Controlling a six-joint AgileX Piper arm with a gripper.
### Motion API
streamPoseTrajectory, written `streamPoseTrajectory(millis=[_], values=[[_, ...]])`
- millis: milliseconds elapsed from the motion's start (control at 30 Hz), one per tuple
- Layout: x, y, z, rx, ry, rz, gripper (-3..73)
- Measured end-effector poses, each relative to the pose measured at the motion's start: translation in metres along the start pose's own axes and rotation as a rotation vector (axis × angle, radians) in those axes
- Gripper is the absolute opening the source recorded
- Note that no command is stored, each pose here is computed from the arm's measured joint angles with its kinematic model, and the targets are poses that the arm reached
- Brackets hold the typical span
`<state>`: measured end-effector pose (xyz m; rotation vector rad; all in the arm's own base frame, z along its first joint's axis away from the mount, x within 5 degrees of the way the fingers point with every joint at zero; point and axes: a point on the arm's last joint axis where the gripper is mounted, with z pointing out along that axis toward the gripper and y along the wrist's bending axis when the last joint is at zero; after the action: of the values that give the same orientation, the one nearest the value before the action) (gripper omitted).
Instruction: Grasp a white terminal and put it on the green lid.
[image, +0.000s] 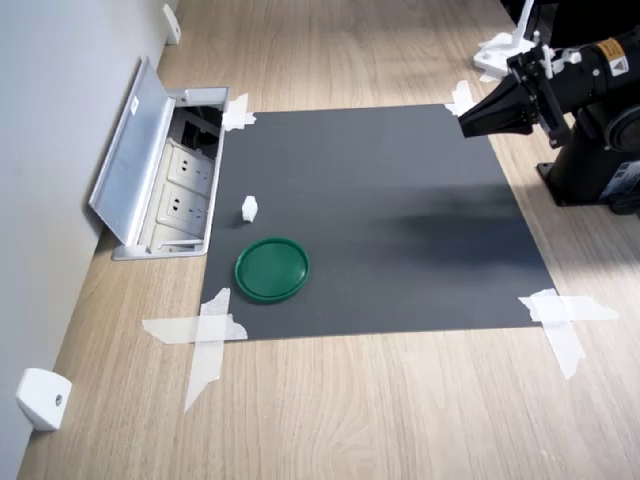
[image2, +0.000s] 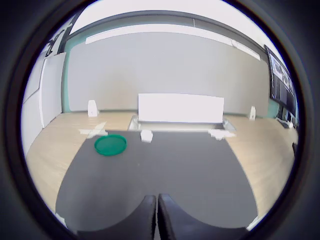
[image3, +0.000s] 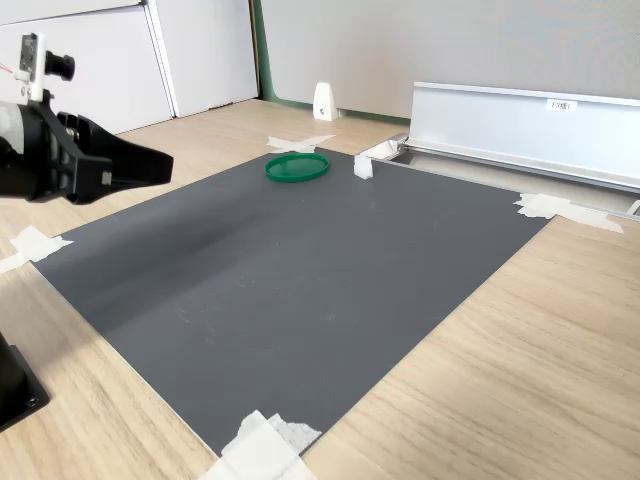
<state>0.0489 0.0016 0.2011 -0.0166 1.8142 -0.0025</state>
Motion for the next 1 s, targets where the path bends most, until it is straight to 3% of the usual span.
streamPoseTrajectory(millis=[433, 733, 1000], values=[[-0.094, -0.001, 0.003, -0.005, 0.045, -0.013, -0.9], [-0.149, -0.002, 0.038, -0.029, 0.323, -0.019, -0.9], [-0.181, -0.003, 0.074, -0.086, 0.569, -0.134, -0.9]])
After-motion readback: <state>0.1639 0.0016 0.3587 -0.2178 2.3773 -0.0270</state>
